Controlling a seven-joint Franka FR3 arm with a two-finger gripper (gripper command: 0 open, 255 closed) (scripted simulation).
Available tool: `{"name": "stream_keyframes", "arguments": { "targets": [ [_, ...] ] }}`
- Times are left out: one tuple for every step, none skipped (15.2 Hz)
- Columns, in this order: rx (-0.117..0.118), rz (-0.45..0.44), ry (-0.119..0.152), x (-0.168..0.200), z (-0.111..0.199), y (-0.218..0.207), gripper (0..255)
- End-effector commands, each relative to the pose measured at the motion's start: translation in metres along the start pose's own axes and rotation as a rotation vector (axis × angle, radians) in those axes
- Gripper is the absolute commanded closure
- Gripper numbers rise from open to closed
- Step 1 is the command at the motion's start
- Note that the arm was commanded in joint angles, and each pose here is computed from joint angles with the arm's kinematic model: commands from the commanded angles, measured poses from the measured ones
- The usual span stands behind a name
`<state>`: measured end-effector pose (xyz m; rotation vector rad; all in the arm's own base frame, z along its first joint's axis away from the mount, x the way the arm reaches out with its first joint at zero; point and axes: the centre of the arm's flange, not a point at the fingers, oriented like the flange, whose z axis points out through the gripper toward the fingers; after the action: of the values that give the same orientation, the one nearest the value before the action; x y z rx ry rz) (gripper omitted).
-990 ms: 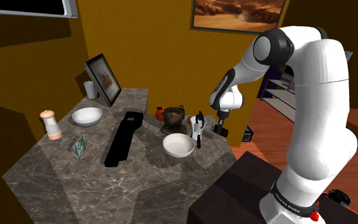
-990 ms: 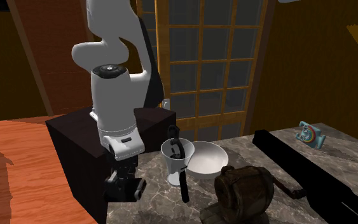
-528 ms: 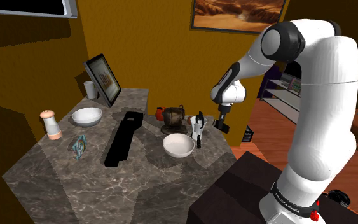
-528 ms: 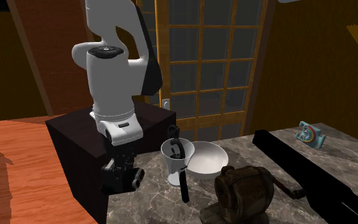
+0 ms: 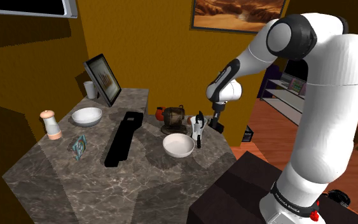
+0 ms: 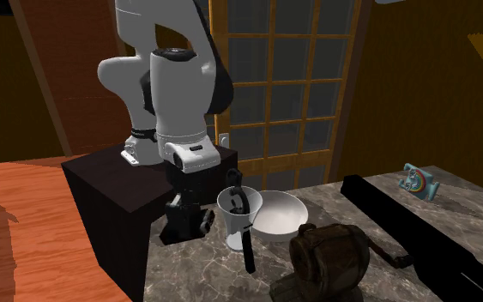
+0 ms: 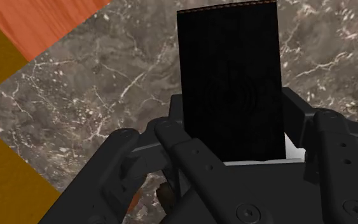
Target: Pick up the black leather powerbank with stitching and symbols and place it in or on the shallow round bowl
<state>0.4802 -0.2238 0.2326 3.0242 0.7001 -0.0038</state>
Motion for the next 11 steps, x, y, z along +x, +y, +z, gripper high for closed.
{"name": "stream_keyframes", "arguments": {
  "targets": [
    [0.000, 0.002, 0.000, 0.020, -0.002, -0.018, 255],
    [0.000, 0.002, 0.000, 0.029, -0.002, -0.028, 255],
    [0.000, 0.002, 0.000, 0.038, -0.003, -0.037, 255],
    [0.000, 0.002, 0.000, 0.047, -0.003, -0.047, 255],
    [0.000, 0.002, 0.000, 0.057, -0.004, -0.056, 255],
    [0.000, 0.002, 0.000, 0.066, -0.005, -0.065, 255],
    [0.000, 0.002, 0.000, 0.075, -0.005, -0.075, 255],
    [0.000, 0.002, 0.000, 0.084, -0.006, -0.084, 255],
    [0.000, 0.002, 0.000, 0.093, -0.006, -0.094, 255],
    [0.000, 0.002, 0.000, 0.103, -0.007, -0.103, 255],
    [0.000, 0.002, 0.000, 0.112, -0.008, -0.113, 255]
  ]
}}
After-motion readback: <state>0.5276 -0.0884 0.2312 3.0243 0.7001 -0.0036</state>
